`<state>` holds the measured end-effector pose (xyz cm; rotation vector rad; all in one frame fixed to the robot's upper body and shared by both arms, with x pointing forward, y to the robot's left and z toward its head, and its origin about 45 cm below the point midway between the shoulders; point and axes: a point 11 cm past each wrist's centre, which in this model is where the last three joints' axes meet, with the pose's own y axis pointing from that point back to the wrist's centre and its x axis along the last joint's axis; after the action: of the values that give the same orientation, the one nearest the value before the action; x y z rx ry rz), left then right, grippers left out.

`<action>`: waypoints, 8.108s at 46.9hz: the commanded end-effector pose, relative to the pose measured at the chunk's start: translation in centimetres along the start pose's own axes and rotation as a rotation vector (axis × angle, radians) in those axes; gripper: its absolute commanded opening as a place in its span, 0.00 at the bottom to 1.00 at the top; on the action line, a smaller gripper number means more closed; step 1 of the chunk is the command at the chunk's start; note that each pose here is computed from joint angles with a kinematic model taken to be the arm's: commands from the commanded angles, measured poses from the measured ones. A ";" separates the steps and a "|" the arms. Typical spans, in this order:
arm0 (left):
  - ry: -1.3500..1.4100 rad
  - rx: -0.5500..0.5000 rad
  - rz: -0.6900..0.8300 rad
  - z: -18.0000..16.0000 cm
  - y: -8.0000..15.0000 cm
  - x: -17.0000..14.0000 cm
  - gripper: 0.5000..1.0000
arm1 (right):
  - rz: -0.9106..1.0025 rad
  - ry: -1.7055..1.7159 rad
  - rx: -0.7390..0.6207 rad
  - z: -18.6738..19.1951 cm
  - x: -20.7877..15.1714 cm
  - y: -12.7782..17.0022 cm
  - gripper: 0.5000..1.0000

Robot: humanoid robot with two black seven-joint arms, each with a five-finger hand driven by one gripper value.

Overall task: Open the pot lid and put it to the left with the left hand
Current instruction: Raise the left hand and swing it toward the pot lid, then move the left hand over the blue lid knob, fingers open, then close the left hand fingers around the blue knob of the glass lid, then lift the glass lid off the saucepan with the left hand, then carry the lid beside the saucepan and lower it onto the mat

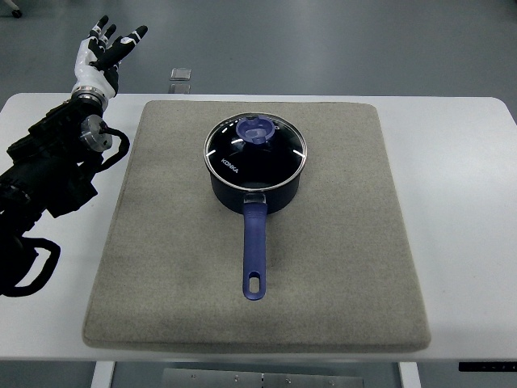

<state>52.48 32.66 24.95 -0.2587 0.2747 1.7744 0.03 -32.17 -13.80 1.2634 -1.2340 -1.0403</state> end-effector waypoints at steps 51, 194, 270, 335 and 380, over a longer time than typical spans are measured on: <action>-0.587 -0.016 -0.504 5.0 -0.5 -6.3 0.98 | 0.000 0.000 0.001 -0.1 0.0 0.0 0.83; -1.938 -0.290 -1.607 3.0 10.6 -20.6 0.92 | -0.001 0.000 0.000 0.0 -0.1 0.0 0.83; -1.953 -0.280 -1.602 3.1 10.4 -20.3 0.37 | -0.001 0.000 0.000 0.0 -0.1 0.0 0.83; -1.989 -0.303 -1.516 5.5 9.0 -20.6 0.00 | 0.000 0.000 0.000 0.0 0.0 0.0 0.83; -1.922 -0.158 -1.145 15.4 4.7 -8.4 0.00 | 0.000 0.000 -0.002 0.0 0.0 0.0 0.83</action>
<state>49.49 27.82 42.61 0.9940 -1.1800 0.3117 0.05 -32.17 -13.80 1.2636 -1.2340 -1.0403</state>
